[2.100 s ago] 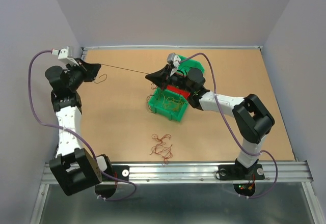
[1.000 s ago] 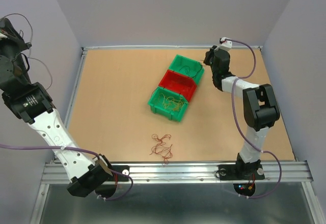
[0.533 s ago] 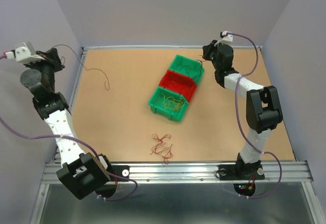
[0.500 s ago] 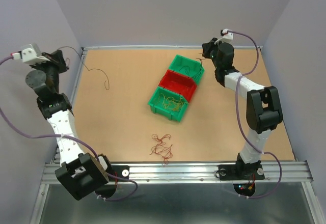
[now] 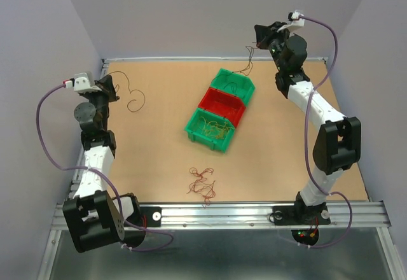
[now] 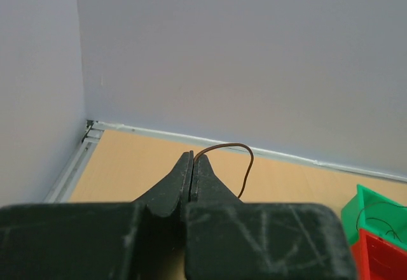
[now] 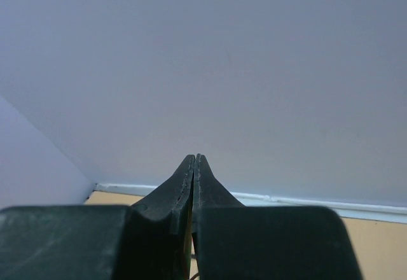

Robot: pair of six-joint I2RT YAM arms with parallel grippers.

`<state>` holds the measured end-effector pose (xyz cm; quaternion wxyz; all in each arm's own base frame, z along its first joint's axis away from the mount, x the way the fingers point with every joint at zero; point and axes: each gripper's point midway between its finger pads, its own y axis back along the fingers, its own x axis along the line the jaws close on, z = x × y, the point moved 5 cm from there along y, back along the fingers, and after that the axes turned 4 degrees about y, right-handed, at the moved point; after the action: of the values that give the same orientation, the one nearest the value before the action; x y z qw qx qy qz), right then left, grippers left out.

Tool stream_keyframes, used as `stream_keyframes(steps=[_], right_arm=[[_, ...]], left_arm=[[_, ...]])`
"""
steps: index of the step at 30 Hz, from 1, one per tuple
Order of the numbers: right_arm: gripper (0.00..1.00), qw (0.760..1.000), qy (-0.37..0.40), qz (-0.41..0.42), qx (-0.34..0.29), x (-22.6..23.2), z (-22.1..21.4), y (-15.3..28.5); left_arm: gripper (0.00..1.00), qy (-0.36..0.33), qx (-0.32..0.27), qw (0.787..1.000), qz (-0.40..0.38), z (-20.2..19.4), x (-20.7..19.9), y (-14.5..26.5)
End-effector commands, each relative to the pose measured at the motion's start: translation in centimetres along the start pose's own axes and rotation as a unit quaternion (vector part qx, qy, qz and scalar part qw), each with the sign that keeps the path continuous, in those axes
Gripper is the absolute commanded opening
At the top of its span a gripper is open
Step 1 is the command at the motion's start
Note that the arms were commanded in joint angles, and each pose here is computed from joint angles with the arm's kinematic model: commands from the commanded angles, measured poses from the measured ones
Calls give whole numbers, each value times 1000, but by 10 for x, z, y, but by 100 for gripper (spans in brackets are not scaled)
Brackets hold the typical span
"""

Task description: Untangle the cables

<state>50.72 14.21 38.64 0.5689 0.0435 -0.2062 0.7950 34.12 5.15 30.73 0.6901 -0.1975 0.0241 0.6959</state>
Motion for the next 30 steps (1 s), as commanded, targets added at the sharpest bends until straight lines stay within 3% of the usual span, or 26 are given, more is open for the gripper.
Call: stream_keyframes(steps=[1,13,23,30], right_arm=[[0,996,-17,-48,-68,-7,49,0],[0,999,-20,5,-43,-3,49,4],[1,996,26,-43,-74,-8,81,53],[1,998,28,-27,-47,-14,68,45]], left_arm=[[0,-39,-78,996,-18,30,-21,7],[0,-61,-68,996,-18,19,-31,7],[0,-68,-73,995,-22,22,-35,9],[0,-70,-70,995,-23,21,-36,9]])
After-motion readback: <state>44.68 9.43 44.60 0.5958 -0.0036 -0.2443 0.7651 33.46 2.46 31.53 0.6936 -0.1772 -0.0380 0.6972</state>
